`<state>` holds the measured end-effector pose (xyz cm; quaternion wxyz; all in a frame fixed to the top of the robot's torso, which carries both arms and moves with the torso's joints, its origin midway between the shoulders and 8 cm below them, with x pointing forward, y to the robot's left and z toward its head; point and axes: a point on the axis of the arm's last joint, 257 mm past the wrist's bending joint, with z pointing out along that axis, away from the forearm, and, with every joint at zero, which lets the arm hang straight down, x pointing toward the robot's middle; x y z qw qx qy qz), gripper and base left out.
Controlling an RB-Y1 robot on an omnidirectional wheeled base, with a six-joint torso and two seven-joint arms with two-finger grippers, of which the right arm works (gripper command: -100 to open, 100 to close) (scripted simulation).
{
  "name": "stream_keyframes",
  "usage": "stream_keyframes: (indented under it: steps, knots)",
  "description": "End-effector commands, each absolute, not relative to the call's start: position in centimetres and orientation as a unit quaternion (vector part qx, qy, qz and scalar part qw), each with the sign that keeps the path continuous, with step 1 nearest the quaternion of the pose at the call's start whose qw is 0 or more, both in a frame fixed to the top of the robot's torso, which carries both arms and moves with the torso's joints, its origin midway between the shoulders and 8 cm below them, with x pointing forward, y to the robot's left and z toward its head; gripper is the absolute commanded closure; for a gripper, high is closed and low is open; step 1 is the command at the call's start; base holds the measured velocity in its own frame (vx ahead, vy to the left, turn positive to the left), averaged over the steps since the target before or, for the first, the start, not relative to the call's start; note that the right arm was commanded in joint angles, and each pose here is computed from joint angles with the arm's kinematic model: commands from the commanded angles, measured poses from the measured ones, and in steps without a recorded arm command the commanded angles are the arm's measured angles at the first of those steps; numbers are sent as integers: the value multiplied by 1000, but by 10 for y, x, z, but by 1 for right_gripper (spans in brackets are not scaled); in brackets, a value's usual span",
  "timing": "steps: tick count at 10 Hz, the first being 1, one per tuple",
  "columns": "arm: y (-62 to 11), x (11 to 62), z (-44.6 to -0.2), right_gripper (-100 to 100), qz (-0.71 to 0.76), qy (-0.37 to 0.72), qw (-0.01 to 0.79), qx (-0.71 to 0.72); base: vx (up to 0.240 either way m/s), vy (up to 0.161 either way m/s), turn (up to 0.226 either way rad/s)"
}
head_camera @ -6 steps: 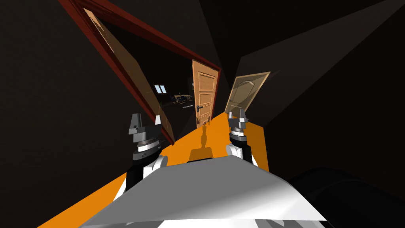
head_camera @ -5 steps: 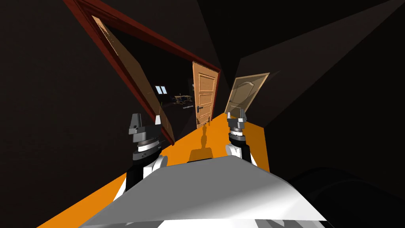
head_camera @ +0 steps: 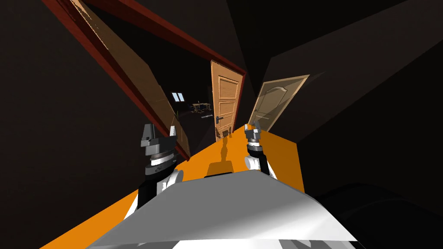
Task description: Push the door open
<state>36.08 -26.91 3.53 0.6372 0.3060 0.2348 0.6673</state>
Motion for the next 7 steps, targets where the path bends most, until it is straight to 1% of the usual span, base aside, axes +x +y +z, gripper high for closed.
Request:
stream_keyframes:
  steps: [1,3,5,7]
  knots:
    - [-267,368,25,-100,665,245,634,311,118,-38,54]
    - [-264,377,15,-100,662,256,629,316,80,-41,45]
    - [-259,391,-2,-100,657,274,623,324,132,-57,94]
    - [-256,401,-13,-100,654,286,618,329,98,-61,50]
